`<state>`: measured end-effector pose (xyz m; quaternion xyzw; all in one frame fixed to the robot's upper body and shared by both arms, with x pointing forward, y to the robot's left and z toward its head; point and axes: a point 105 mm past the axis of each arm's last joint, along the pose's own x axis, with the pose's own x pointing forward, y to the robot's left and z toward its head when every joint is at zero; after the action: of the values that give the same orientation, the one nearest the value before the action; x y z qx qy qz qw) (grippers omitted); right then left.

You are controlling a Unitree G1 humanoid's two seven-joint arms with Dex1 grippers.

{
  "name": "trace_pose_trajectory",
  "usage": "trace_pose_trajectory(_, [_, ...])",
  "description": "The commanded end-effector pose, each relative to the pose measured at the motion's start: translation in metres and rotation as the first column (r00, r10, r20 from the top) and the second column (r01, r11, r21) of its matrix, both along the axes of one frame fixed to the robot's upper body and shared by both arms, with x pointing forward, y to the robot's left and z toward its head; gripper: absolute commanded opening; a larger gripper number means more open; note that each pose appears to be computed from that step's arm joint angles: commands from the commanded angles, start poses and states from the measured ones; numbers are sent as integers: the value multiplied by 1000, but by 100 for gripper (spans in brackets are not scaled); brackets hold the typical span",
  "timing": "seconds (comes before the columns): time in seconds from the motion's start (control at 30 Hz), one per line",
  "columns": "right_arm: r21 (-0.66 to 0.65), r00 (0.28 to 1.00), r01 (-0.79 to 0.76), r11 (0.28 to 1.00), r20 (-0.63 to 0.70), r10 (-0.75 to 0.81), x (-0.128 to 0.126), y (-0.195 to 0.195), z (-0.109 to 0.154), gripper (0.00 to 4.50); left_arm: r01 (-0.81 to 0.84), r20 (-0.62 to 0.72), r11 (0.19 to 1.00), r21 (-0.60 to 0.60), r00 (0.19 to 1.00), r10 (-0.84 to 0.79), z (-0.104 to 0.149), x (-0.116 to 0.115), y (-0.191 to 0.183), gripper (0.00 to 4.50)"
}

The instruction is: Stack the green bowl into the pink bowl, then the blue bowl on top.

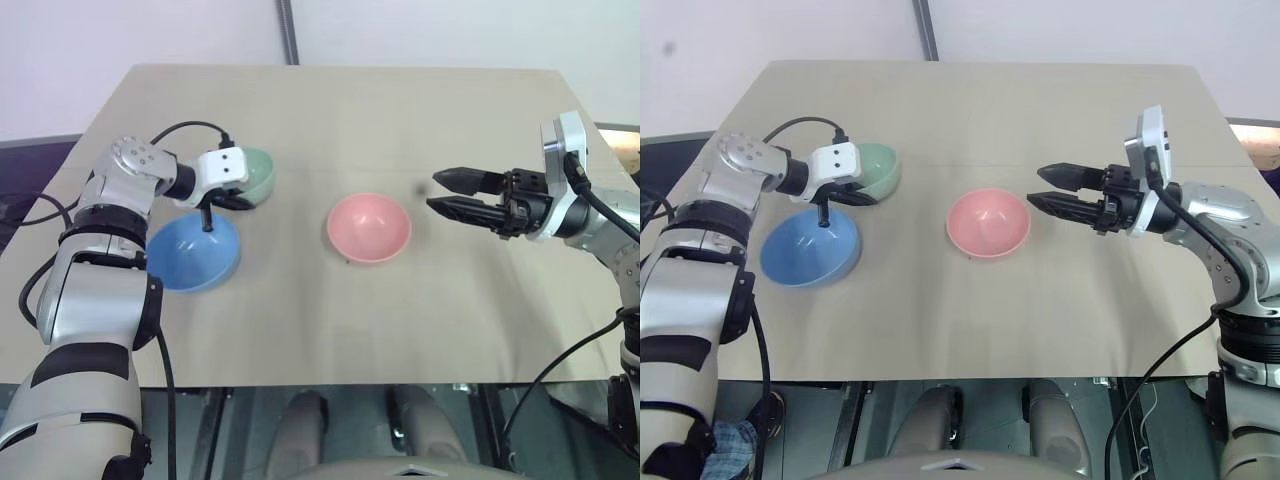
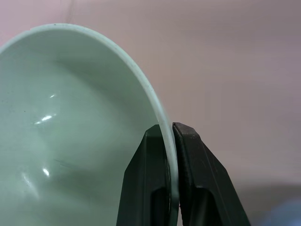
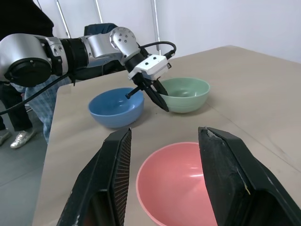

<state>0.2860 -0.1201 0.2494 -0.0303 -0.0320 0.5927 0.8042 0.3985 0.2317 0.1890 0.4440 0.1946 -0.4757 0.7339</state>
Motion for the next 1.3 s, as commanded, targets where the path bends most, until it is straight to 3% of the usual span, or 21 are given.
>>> trace_pose_trajectory(0.03, [5, 998, -16, 1000, 55, 15, -6, -1, 10, 254, 167, 146, 984, 60, 974, -174, 48, -2, -24, 11])
trace_pose_trajectory(0.23, [4, 998, -19, 1000, 56, 19, -5, 0, 8, 254, 473, 186, 870, 140, 850, -492, 61, -26, -68, 11])
trace_pose_trajectory(0.47, [-2, 997, -21, 1000, 69, 21, -10, -3, 11, 254, 667, 172, 715, 207, 695, -698, 44, -54, -98, 11])
trace_pose_trajectory(0.67, [-54, 997, 45, 998, 69, -41, -5, -22, 6, 254, 737, 117, 636, 227, 628, -770, 26, -69, -105, 11])
trace_pose_trajectory(1.07, [-220, 993, 114, 969, 48, -106, -9, -59, -11, 254, 792, 134, 578, 198, 562, -816, 20, -73, -120, 11])
trace_pose_trajectory(1.3, [-232, 990, 140, 963, 62, -129, -9, -66, -9, 254, 823, 123, 543, 167, 529, -840, 9, -79, -128, 11])
